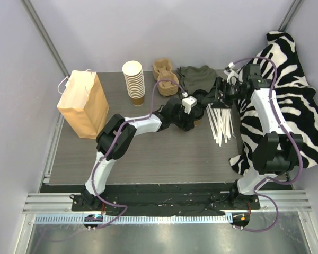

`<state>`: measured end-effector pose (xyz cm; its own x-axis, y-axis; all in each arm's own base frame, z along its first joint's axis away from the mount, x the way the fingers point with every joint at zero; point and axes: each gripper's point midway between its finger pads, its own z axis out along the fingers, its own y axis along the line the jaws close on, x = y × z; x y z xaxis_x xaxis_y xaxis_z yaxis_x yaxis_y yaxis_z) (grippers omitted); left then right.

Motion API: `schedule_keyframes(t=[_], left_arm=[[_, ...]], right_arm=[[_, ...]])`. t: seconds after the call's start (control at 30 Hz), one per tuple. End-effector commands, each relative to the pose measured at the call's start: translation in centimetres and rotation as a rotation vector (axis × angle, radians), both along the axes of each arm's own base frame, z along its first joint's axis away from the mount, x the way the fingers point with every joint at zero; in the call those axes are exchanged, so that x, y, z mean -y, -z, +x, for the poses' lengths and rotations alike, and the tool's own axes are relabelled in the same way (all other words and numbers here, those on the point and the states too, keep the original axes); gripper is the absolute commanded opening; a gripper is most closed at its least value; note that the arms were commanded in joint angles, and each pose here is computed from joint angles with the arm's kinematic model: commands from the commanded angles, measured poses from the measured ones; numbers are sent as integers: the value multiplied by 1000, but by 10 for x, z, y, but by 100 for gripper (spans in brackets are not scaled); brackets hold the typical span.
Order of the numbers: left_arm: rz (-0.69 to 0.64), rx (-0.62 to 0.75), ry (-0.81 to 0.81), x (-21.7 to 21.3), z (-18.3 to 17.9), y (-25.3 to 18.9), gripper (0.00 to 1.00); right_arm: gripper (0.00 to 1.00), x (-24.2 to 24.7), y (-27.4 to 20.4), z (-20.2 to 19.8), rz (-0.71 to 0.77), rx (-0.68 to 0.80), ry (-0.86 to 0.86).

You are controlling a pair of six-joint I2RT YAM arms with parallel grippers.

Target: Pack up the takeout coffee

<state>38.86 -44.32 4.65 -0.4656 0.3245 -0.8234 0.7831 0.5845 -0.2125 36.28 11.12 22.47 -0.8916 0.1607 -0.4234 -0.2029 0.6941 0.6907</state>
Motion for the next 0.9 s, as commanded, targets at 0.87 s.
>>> schedule_keyframes(t=[0.87], left_arm=[[20,-54,166,-175,-172,-208,84]], right_arm=[[48,-104,-10,223,-171,410,170]])
